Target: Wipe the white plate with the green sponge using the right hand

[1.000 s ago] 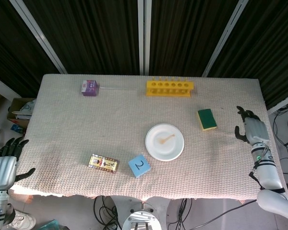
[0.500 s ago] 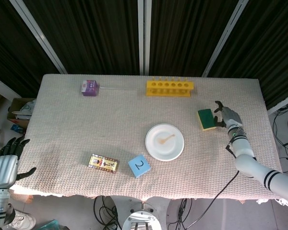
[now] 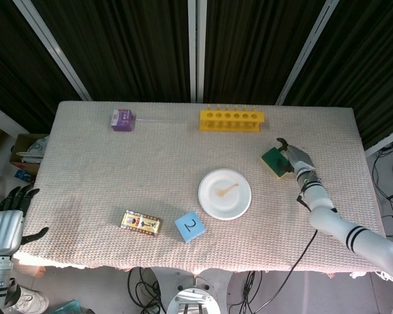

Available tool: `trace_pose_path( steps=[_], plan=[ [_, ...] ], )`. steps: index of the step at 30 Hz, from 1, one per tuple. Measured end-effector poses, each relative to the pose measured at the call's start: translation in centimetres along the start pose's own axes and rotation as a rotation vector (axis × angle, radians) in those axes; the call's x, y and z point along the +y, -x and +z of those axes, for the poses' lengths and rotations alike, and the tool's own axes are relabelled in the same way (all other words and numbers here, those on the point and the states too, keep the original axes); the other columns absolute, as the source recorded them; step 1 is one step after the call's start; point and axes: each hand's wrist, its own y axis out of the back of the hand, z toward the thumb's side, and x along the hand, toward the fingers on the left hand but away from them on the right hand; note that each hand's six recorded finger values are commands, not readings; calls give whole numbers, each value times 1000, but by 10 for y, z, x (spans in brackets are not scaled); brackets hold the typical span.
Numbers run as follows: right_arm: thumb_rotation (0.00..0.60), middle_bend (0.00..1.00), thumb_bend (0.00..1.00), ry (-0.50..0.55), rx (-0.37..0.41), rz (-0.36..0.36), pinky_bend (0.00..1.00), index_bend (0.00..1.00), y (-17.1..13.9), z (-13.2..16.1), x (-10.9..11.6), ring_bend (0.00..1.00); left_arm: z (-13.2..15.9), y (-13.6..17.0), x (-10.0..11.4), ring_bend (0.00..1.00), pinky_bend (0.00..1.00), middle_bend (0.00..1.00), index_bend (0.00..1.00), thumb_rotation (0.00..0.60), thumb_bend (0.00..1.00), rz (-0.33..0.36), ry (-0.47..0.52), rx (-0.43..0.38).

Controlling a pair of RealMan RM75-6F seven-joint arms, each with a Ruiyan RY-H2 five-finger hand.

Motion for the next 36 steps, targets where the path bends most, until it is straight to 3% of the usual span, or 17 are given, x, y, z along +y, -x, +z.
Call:
trace_pose_path(
  steps=[7,10,14,18,20,26,32,36],
  plan=[
    [600,194,535,-36,123,72,124,0,-11,40,-23,113,2,0,-4,85,218,100,154,600,0,-9,9,-7],
    [600,170,408,-85,163,89,102,0,-17,50,-30,112,1,1,-3,85,218,100,154,600,0,-5,10,-3],
    [600,107,136,-173,186,20,59,0,-22,51,-20,68,-2,3,-2,85,218,99,154,600,0,2,11,-1],
    [600,79,14,-319,199,-91,35,0,-29,50,-4,37,-5,6,-2,85,218,100,154,600,0,6,17,3],
    [600,91,0,-421,197,-151,35,0,-36,48,3,37,-5,8,-4,85,218,100,154,600,0,2,25,5],
    [600,162,0,-596,137,-201,36,4,-42,36,7,38,-5,11,-7,85,218,99,155,600,0,-1,37,4],
    [600,209,0,-594,47,-180,37,82,-30,24,-3,39,-7,13,-6,85,217,97,154,600,0,6,41,9],
    [600,210,2,-619,47,-169,36,105,-20,32,-16,39,-9,13,-5,85,218,96,154,600,0,18,40,12]
  ],
)
